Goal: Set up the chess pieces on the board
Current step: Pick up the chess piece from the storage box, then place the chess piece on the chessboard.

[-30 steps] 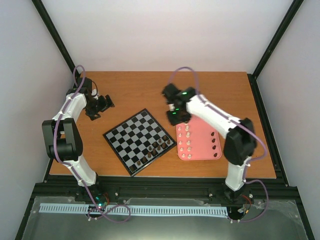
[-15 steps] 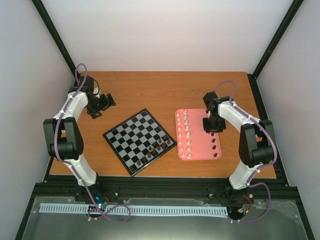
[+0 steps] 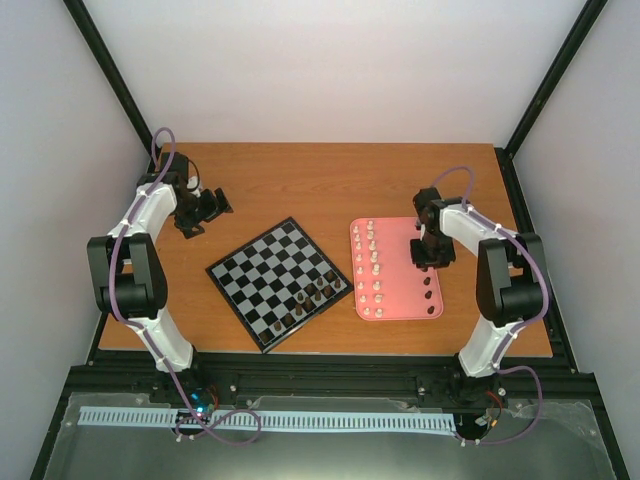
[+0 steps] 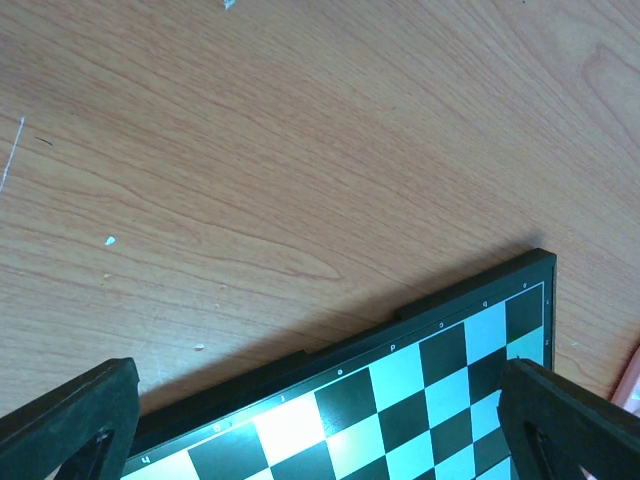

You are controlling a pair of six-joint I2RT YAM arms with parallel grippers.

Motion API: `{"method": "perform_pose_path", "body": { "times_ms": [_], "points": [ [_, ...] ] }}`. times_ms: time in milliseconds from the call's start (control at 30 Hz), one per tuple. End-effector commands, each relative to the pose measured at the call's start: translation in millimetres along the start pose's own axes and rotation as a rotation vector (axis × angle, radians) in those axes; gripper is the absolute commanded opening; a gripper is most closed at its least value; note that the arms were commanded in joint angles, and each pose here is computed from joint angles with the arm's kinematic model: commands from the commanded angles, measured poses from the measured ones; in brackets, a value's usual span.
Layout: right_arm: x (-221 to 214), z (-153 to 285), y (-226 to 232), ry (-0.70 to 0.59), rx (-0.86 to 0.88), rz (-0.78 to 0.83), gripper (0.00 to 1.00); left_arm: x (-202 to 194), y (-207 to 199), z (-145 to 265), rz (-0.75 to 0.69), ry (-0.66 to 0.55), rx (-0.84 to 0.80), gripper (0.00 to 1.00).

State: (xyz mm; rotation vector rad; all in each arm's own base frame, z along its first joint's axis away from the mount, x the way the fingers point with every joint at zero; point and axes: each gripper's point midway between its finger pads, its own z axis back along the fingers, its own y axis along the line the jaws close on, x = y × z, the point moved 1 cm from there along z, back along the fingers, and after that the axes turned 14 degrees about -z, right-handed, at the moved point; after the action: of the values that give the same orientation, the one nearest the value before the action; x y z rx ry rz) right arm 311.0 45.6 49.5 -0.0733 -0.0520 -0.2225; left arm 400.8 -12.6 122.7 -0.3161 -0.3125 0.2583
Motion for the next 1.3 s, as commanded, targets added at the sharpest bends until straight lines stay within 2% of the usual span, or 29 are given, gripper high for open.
{"method": "perform_pose_path", "body": {
  "times_ms": [0, 200, 500, 633, 733, 933, 1133, 1267],
  "points": [
    [2.3, -11.1, -0.6, 0.008, 0.006, 0.010, 0.32, 5.8, -4.8, 6.2, -0.025, -0.019, 0.002, 1.00],
    [2.5, -18.6, -1.3, 0.022, 0.009, 0.006, 0.27, 6.2, -4.6, 5.9, -0.025, -0.018, 0.004, 1.00],
    [4.7, -18.7, -0.3, 0.026, 0.014, 0.011, 0.09, 5.3, -3.5, 3.5, -0.025, -0.012, 0.005, 1.00],
    [8.7, -4.1, 2.2, 0.008, 0.032, 0.004, 0.05, 3.9, -3.7, 3.4, -0.025, -0.010, 0.004, 1.00],
    [14.1, 22.7, 13.6, -0.035, 0.076, -0.004, 0.05, 3.7, -3.7, 3.7, -0.025, -0.012, 0.002, 1.00],
    [5.0, 82.7, 95.2, -0.114, 0.151, 0.143, 0.05, 4.0, -3.2, 3.7, -0.025, -0.016, 0.005, 1.00],
    [-48.9, 109.9, 223.1, -0.104, 0.229, 0.399, 0.05, 7.3, -3.7, 5.8, -0.022, -0.023, 0.009, 1.00],
    [-88.0, 115.8, 285.0, -0.084, 0.257, 0.540, 0.05, 7.8, -2.4, 6.2, -0.019, -0.024, 0.018, 1.00]
  ]
}}
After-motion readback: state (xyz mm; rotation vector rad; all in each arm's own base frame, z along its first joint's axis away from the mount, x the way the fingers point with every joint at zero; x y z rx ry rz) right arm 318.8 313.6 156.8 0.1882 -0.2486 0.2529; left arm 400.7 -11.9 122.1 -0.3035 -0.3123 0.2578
